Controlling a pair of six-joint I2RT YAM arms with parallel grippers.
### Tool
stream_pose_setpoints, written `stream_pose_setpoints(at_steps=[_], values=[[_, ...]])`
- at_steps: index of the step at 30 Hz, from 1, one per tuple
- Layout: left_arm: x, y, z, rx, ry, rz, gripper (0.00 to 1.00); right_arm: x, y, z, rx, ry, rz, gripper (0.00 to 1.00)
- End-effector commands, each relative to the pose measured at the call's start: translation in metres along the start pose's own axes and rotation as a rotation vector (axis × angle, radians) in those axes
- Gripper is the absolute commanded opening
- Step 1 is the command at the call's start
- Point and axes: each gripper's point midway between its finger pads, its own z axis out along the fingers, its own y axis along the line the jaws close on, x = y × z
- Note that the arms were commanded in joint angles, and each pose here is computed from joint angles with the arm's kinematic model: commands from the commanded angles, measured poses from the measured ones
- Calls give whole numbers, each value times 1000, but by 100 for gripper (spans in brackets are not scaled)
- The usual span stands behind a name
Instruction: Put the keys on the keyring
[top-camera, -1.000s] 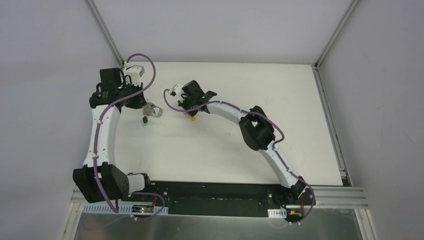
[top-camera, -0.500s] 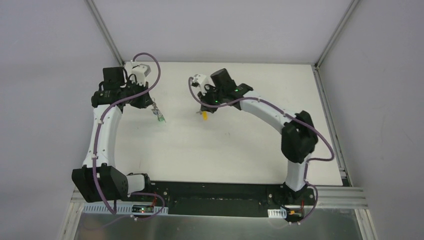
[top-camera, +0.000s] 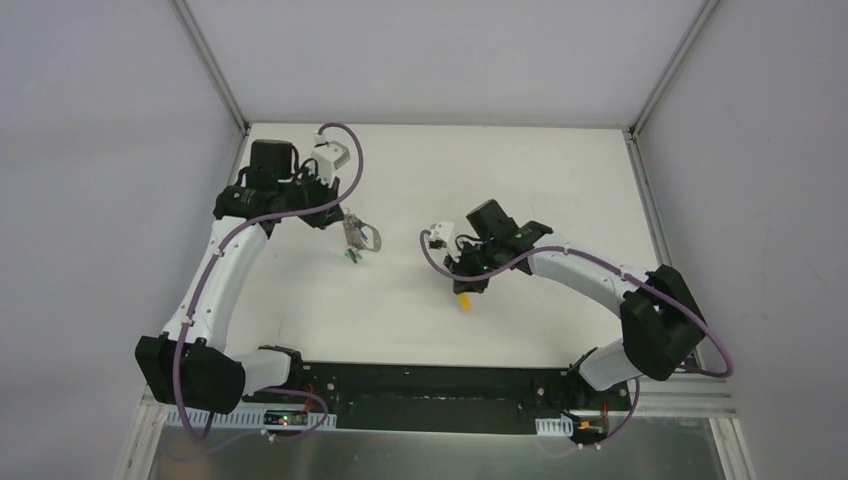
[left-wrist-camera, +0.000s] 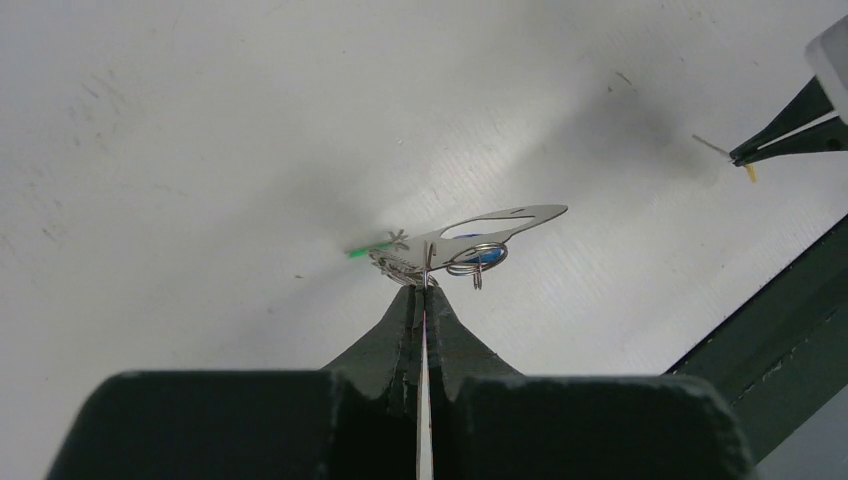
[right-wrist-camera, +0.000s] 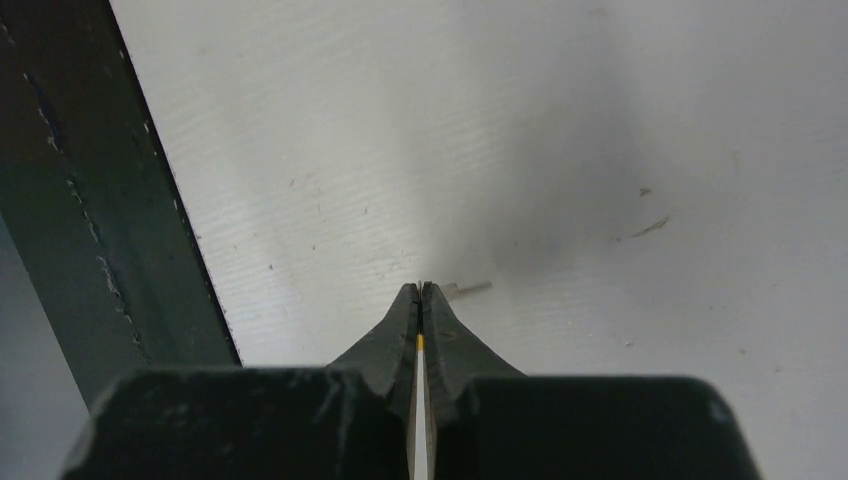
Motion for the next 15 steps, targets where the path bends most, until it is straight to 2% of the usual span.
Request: stream_pose_setpoints(at_steps=[1, 8, 15], values=[[-13, -8, -3, 3, -60, 25, 0, 17, 6, -4, 1, 24, -20, 1], [-5, -11, -1, 6, -45, 54, 0, 56, -8, 10, 60, 134, 10, 7], [-5, -14, -1, 11, -51, 66, 0, 70, -18, 15, 75, 176, 38, 15]])
